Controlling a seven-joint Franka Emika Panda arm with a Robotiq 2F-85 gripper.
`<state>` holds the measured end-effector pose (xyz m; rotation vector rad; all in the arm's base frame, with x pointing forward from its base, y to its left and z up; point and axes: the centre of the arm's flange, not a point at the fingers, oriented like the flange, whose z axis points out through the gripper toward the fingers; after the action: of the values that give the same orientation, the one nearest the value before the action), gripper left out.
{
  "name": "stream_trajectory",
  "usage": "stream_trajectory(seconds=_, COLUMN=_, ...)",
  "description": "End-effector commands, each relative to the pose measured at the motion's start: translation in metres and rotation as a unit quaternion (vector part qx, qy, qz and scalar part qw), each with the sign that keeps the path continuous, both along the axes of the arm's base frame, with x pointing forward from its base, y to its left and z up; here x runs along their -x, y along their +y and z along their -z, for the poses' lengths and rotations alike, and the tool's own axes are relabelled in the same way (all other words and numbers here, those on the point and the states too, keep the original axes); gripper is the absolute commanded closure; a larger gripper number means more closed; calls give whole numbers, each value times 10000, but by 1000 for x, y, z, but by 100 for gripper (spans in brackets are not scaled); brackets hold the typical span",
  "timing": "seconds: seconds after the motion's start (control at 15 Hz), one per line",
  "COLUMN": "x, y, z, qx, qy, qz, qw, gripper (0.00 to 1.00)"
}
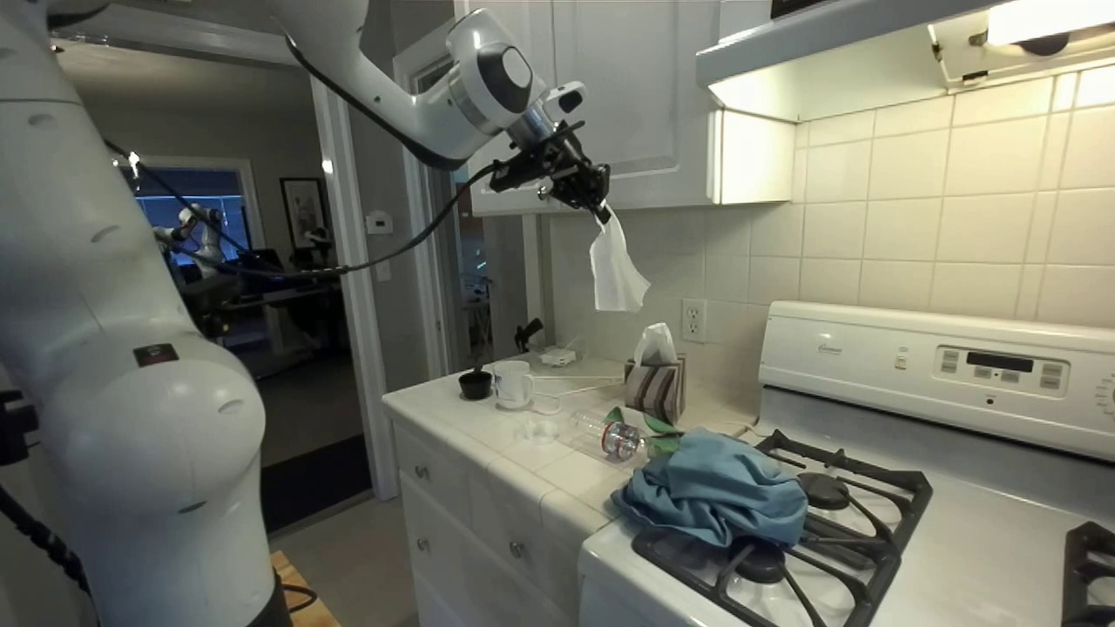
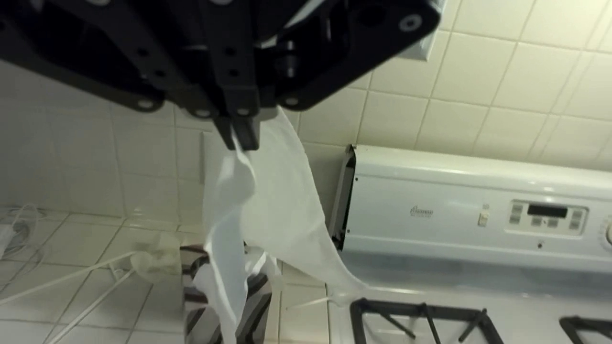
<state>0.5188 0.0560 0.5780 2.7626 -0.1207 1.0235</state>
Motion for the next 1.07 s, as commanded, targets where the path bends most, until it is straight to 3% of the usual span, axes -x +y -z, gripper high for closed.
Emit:
stream_trajectory(seconds=0.0, x=68, y=-2, z=32, qx=-557, qy=309, qz=741, qw=9952, gripper=100)
stream_trajectory(seconds=0.2, x=86, y=-39, z=76, qx=-1106, qy=622, qz=1183, qw=9848, gripper=100)
stream_trajectory(seconds=0.27, x=91, y=-67, z=82, qx=-1257, qy=709, qz=1297, qw=9810, gripper=100)
stream_trajectory(seconds=0.67, x=68, y=-158, z=159, qx=-2276, qy=1093, qz=1329, qw=9584, gripper=100)
stream_trajectory(seconds=0.8, x=61, y=-167, z=183, qx=-2550, qy=1277, qz=1163, qw=9514, gripper=100)
stream_trajectory(seconds=1.0, x=44, y=-147, z=222, qx=-3058, qy=1685, qz=835, qw=9333, gripper=100)
